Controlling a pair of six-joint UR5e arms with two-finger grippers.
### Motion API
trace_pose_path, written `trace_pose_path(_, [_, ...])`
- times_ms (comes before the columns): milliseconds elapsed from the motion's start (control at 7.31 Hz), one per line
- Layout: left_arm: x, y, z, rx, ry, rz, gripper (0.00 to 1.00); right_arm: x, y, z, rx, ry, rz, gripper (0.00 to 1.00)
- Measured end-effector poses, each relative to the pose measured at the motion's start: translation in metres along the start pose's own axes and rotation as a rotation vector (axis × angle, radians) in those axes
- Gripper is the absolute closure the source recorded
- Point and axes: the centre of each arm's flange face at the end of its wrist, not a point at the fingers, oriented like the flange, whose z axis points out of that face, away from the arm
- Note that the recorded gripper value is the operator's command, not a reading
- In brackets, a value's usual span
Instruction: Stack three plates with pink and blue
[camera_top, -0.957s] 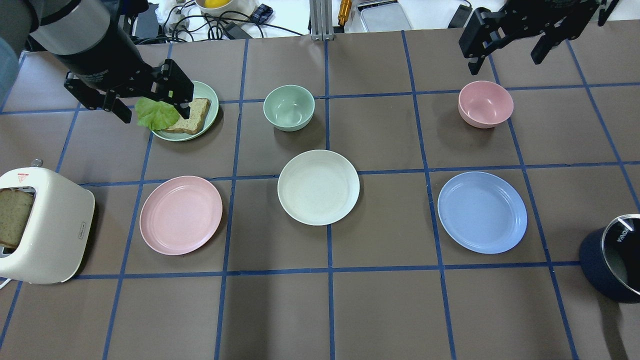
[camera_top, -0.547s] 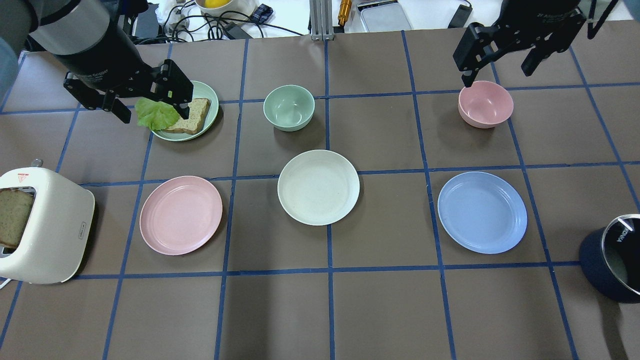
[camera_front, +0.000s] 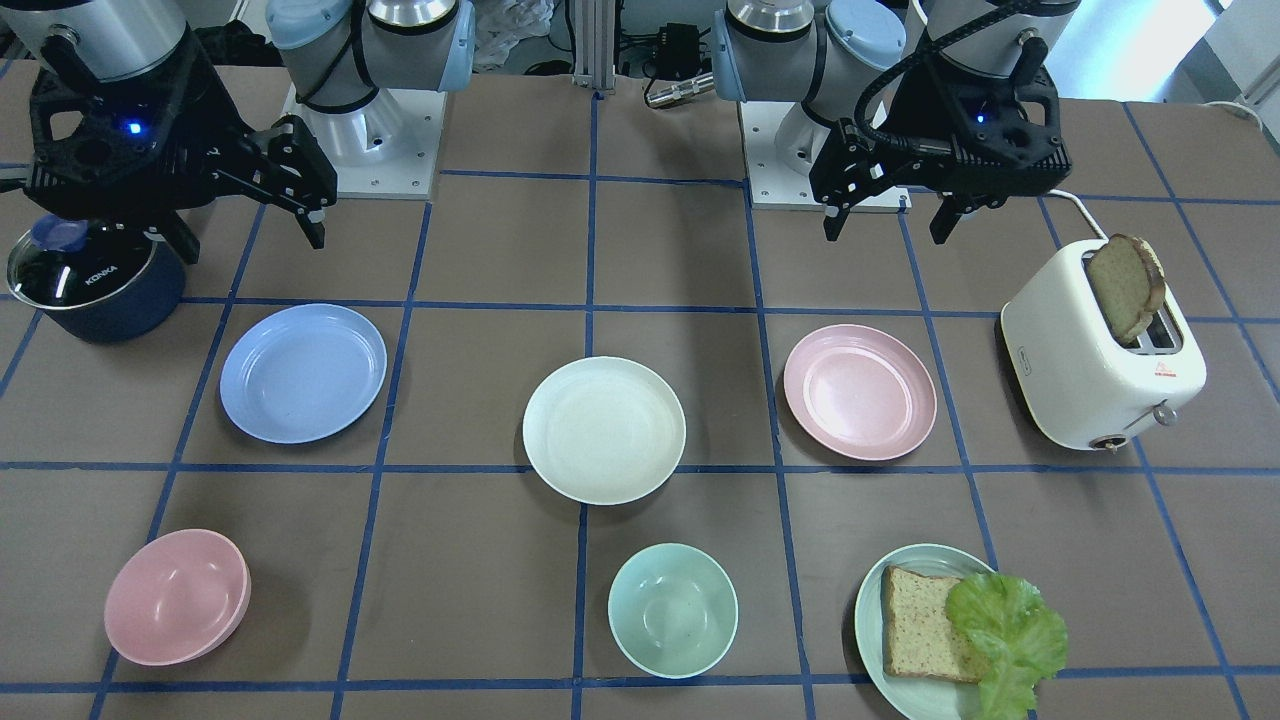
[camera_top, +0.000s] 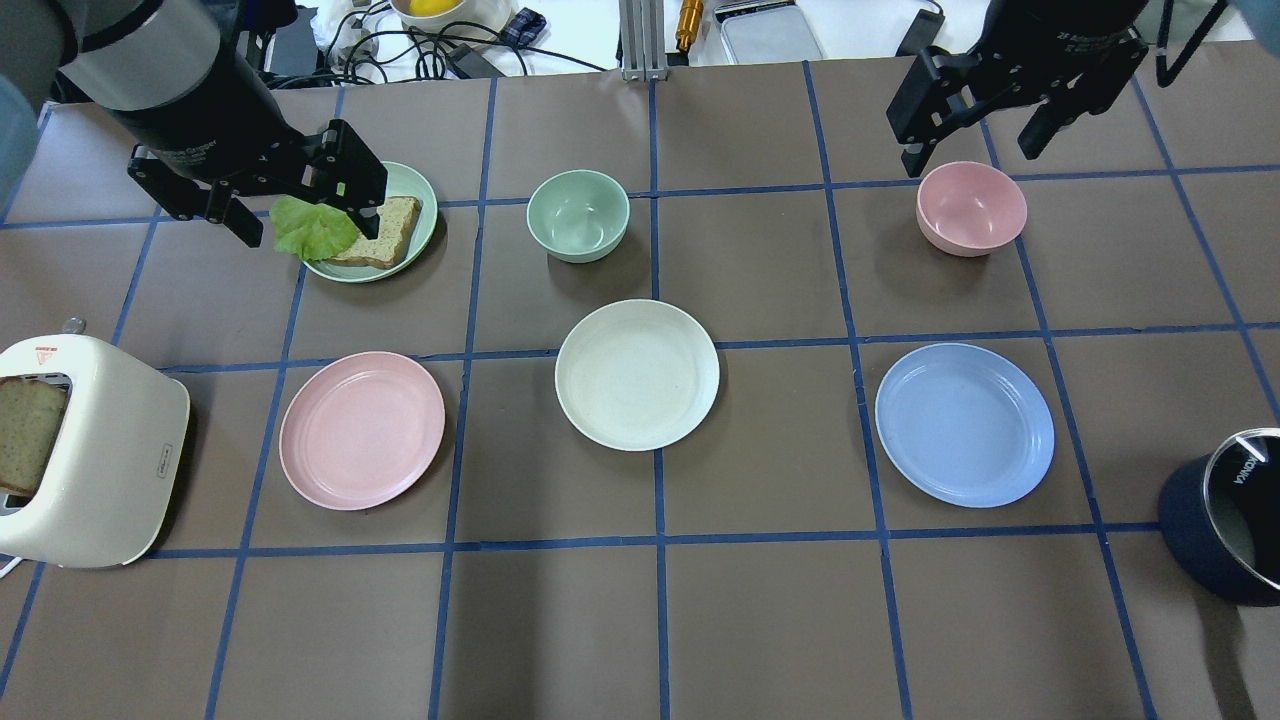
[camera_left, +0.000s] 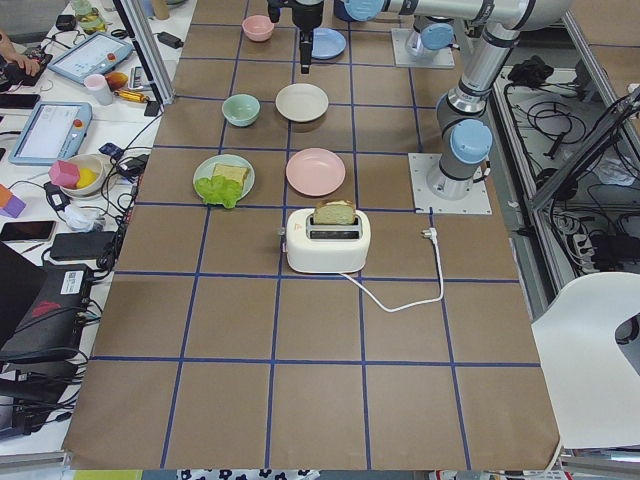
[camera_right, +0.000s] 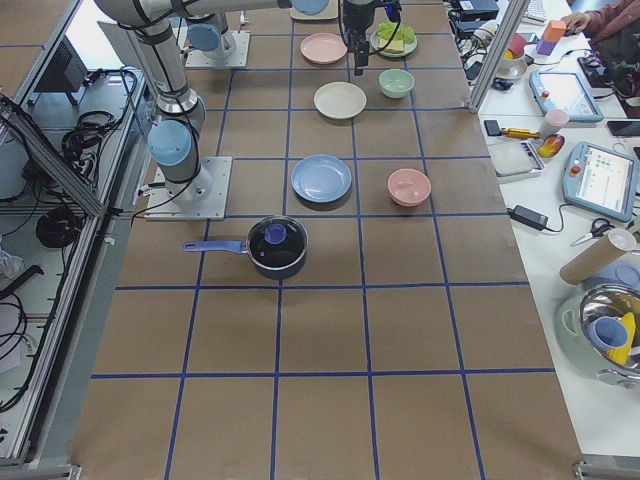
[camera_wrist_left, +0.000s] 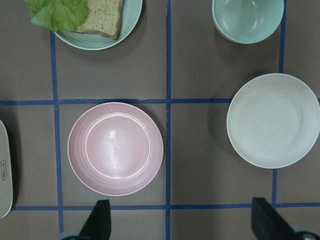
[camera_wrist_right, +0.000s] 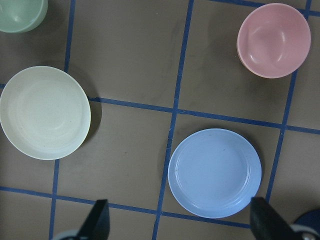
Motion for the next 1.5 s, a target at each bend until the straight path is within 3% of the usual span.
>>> trace_pose_path(137, [0.000, 0.000, 0.000, 0.000, 0.000, 0.000, 0.00, 0.000, 0.000, 0.001, -0.003, -0.002, 0.003, 0.07])
trace_pose_path(410, [0.000, 0.000, 0.000, -0.001, 0.000, 0.000, 0.00, 0.000, 0.000, 0.002, -0.008, 0.000, 0.004, 0.06])
trace_pose_path(684, [0.000, 0.000, 0.001, -0.003, 0.000, -0.001, 0.00, 0.001, 0.001, 0.002, -0.011, 0.008, 0.003, 0.22])
trace_pose_path(1094, [-0.002, 0.000, 0.005, -0.011, 0.000, -0.004, 0.00, 0.003, 0.000, 0.004, -0.017, 0.022, 0.000, 0.22])
trace_pose_path(1504, [-0.003, 0.001, 0.010, -0.022, 0.001, -0.004, 0.00, 0.024, 0.001, 0.022, -0.058, 0.066, -0.035, 0.22])
